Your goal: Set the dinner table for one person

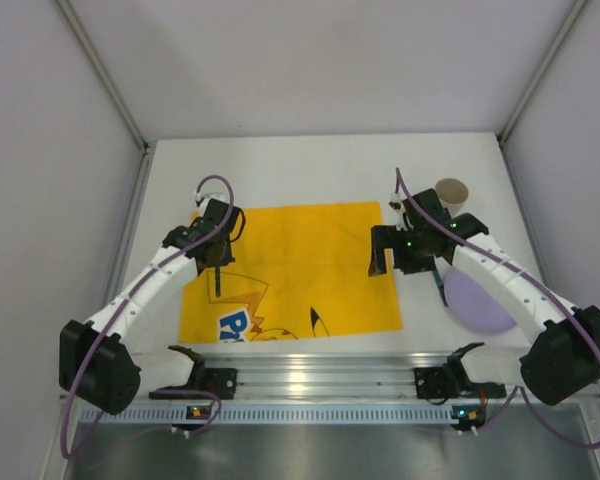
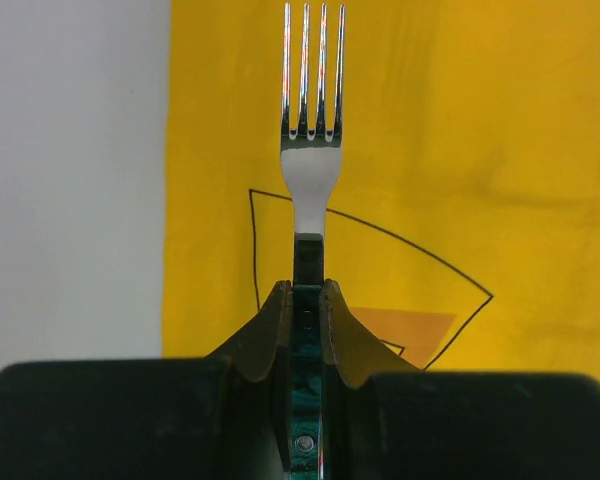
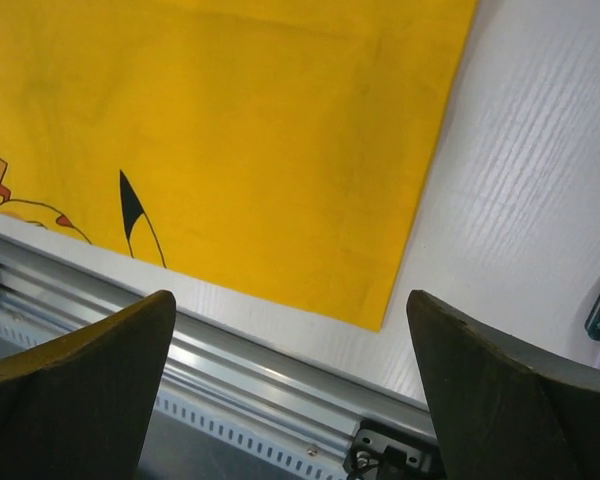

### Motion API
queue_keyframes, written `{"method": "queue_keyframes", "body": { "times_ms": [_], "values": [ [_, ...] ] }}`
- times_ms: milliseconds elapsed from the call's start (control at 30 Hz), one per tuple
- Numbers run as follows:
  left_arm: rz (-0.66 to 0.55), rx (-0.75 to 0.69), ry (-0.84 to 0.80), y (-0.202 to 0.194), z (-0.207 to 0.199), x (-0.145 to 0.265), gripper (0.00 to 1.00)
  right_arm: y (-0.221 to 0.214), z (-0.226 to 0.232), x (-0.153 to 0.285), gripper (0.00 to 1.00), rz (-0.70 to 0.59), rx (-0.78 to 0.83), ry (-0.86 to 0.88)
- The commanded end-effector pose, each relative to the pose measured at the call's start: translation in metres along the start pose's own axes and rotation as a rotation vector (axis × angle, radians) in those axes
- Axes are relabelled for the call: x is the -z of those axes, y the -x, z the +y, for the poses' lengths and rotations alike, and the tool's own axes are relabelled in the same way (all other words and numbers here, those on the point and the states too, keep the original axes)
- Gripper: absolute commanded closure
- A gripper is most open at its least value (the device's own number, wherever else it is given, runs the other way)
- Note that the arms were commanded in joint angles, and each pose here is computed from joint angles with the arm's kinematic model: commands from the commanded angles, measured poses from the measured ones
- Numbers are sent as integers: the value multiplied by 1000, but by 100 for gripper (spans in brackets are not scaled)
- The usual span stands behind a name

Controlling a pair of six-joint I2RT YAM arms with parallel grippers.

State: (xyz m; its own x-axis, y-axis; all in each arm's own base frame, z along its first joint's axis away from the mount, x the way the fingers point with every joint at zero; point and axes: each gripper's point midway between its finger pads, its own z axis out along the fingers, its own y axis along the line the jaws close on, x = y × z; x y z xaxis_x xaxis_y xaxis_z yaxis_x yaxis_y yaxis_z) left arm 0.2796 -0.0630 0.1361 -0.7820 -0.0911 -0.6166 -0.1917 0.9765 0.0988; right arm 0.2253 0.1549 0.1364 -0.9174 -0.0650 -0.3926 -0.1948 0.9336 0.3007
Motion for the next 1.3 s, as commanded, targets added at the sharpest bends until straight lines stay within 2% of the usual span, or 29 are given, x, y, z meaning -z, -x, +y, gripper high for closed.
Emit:
{"method": "queue_keyframes", "body": {
  "times_ms": [0,67,300,500,533,633,667,733,767,867,900,967,1133,1267],
  "values": [
    [-58,-4,21,-1,21,-1,100,8,11,-6,0,-25,-7,73],
    [-34,22,10,-9,27,-13,100,6,10,-8,0,-15,-6,69],
    [22,-20,-228,-14,-13,-48,100,20,9,-5,1,-41,-3,58],
    [155,-44,-253,-41,-17,-83,100,47,-3,3,0,-73,-50,34],
    [183,-42,-244,-46,-16,-87,96,50,-8,2,0,-70,-68,23],
    [215,-35,-237,-50,-13,-93,74,59,-21,3,0,-87,-120,-4],
    [222,-34,-232,-50,-13,-93,60,61,-26,3,0,-92,-137,-17],
    [221,-31,-231,-47,-13,-92,42,64,-45,2,0,-93,-194,-62],
    [222,-32,-232,-46,-13,-91,29,65,-52,1,0,-93,-214,-76],
    [211,-34,-239,-36,-13,-84,27,62,-81,-8,0,-68,-289,-133],
    [212,-36,-238,-34,-13,-81,22,61,-88,-12,0,-56,-304,-148],
    [167,-26,-256,-15,-16,-73,22,54,-109,-22,0,-21,-339,-209],
    [94,-40,-288,24,-23,-59,24,42,-139,-45,0,40,-386,-298],
    [90,-56,-330,38,-31,-54,28,39,-154,-60,0,72,-396,-347]
  ]
}}
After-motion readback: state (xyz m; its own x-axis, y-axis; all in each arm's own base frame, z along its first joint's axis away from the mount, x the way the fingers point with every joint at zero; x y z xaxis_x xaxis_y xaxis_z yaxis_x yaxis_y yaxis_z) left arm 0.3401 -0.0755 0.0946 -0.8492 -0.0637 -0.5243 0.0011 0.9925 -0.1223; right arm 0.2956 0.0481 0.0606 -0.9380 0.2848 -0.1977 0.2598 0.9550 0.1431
